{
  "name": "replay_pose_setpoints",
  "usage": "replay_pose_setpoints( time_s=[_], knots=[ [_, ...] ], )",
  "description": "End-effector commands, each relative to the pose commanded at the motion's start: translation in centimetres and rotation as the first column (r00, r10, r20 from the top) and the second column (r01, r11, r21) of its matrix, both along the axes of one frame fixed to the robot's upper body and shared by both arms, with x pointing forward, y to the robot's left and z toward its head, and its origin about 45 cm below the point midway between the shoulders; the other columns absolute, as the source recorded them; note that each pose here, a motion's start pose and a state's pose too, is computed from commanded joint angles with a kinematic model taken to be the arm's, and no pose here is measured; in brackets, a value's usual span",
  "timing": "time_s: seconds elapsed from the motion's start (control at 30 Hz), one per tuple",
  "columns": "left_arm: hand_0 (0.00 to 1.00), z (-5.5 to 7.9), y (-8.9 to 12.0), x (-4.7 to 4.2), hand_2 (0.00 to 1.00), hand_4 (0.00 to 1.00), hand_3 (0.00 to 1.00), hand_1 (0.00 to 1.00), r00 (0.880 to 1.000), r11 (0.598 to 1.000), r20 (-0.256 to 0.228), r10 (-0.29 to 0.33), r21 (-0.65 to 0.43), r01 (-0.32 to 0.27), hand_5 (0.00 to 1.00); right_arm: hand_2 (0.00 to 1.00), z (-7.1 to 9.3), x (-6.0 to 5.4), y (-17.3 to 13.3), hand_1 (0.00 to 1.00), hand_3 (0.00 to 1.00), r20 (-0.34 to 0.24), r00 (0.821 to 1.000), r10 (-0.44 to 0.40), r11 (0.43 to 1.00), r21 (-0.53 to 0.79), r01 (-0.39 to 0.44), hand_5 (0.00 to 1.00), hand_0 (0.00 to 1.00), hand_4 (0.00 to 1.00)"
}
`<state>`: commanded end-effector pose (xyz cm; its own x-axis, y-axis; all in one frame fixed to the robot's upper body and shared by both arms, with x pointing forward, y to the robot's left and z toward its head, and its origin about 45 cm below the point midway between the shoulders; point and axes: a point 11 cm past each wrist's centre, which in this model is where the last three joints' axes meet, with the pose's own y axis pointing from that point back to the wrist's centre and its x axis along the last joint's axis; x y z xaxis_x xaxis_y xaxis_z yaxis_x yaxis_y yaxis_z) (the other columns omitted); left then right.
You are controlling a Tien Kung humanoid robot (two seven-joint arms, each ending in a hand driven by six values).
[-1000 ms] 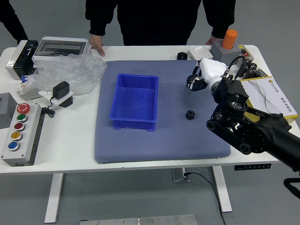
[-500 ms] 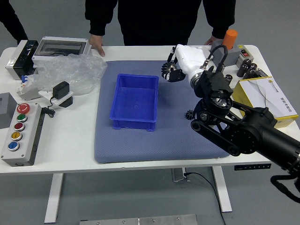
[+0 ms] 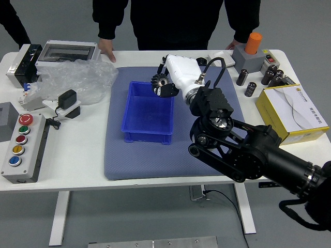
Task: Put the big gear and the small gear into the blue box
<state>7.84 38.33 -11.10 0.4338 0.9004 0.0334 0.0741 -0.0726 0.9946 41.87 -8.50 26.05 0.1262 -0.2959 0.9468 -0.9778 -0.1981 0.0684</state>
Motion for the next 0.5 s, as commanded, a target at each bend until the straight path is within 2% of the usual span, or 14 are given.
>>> replay_pose_setpoints(
  time_s=[0.17, 0.2, 0.37, 0.4, 0.5],
  knots=[
    [0.81, 0.0, -0.1, -0.11, 0.795, 0.594, 0.749, 0.784, 1.0, 1.0, -0.003, -0.004, -0.001, 0.004, 0.25, 0.49, -0.7, -0.4, 0.8, 0.474, 0.534, -0.022, 1.0, 0.007, 1.0, 0.018, -0.006, 0.097, 0.652, 0.819],
    [0.81, 0.0, -0.1, -0.11, 0.795, 0.594, 0.749, 0.785, 1.0, 1.0, -0.003, -0.004, -0.001, 0.004, 0.25, 0.531, -0.8, -0.4, 0.8, 0.487, 0.608, -0.031, 0.999, 0.007, 1.0, 0.019, -0.007, 0.238, 0.637, 0.761],
    [0.81, 0.0, -0.1, -0.11, 0.795, 0.594, 0.749, 0.785, 1.0, 1.0, -0.004, -0.007, -0.002, 0.007, 0.25, 0.531, -1.4, -0.5, 1.0, 0.487, 0.608, -0.069, 0.998, 0.007, 1.0, 0.029, -0.005, 0.238, 0.637, 0.761],
    [0.81, 0.0, -0.1, -0.12, 0.795, 0.594, 0.749, 0.785, 1.0, 1.0, -0.005, -0.007, -0.002, 0.007, 0.25, 0.607, -1.4, -0.5, 1.0, 0.521, 0.735, -0.075, 0.997, 0.007, 1.0, 0.031, -0.004, 0.415, 0.639, 0.813],
    [0.81, 0.0, -0.1, -0.17, 0.795, 0.594, 0.749, 0.785, 1.0, 1.0, -0.006, -0.009, -0.002, 0.009, 0.25, 0.607, -1.6, -0.5, 0.9, 0.521, 0.735, -0.086, 0.996, 0.004, 0.999, 0.032, -0.001, 0.415, 0.639, 0.813]
  ],
)
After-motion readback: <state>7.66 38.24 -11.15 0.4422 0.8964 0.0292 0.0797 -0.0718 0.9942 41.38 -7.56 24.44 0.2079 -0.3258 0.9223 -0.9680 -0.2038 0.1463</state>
